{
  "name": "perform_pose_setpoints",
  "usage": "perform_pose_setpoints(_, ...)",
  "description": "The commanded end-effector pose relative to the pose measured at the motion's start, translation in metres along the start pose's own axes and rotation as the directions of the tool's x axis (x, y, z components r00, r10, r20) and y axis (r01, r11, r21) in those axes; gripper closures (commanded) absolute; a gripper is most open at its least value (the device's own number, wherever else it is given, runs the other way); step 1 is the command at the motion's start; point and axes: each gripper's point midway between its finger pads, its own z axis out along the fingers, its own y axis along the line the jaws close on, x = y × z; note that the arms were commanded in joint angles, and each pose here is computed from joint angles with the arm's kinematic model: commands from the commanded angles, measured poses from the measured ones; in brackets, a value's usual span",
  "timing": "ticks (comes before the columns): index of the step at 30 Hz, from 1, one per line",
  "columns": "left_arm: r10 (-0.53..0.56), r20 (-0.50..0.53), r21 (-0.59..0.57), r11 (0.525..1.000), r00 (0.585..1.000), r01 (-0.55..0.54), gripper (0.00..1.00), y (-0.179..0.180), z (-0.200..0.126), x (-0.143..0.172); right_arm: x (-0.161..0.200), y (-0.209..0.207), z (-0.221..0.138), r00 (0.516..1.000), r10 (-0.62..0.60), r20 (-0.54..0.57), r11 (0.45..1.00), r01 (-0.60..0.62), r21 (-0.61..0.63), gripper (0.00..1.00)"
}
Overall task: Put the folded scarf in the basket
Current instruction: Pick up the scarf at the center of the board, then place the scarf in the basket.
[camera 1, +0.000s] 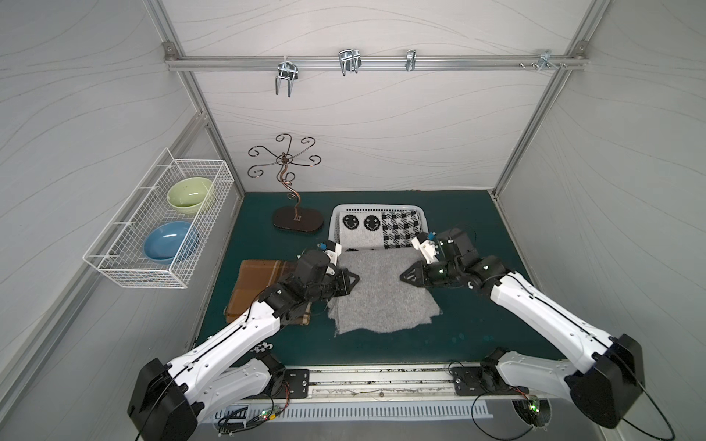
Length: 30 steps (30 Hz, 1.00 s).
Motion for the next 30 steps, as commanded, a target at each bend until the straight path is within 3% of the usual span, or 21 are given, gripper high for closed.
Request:
perform_pose_setpoints(1, 0.072, 0.047, 0.021, 0.997, 0.996, -0.073, 1.0, -0.025, 0.0, -0.049, -0.032, -0.001, -0.015, 1.0, -0.017, 0.008, 1.0, 0.017, 0.008, 1.0)
perform_pose_setpoints(8, 0.16, 0.063, -0.111, 0.982, 0.985, -0.152, 1.0, -0.023, 0.032, -0.126, -0.113, -0.021, -0.007, 0.999, -0.012, 0.042, 0.999, 0.01, 0.046, 1.0)
perform_pose_setpoints(13, 0.096, 0.055, -0.117, 0.989, 0.994, -0.089, 1.0, 0.009, 0.073, -0.167, -0.153, -0.062, 0.02, 0.998, 0.044, 0.039, 0.996, -0.047, 0.076, 1.0)
perform_pose_setpoints(19, 0.079, 0.013, -0.17, 0.983, 0.997, -0.076, 1.0, 0.05, 0.117, -0.178, -0.18, -0.111, 0.059, 0.998, 0.066, -0.003, 0.988, -0.065, 0.143, 1.0)
perform_pose_setpoints(25, 0.027, -0.02, -0.164, 0.986, 0.999, -0.03, 1.0, 0.077, 0.149, -0.171, -0.178, -0.144, 0.08, 0.995, 0.086, -0.052, 0.975, -0.073, 0.211, 0.99)
perform_pose_setpoints(28, 0.011, -0.021, -0.183, 0.983, 1.0, -0.015, 0.87, 0.087, 0.153, -0.171, -0.175, -0.153, 0.085, 0.995, 0.085, -0.059, 0.971, -0.07, 0.227, 0.88)
perform_pose_setpoints(30, 0.014, -0.023, -0.196, 0.98, 1.0, -0.018, 0.72, 0.09, 0.154, -0.171, -0.173, -0.155, 0.085, 0.994, 0.084, -0.063, 0.97, -0.068, 0.234, 0.76)
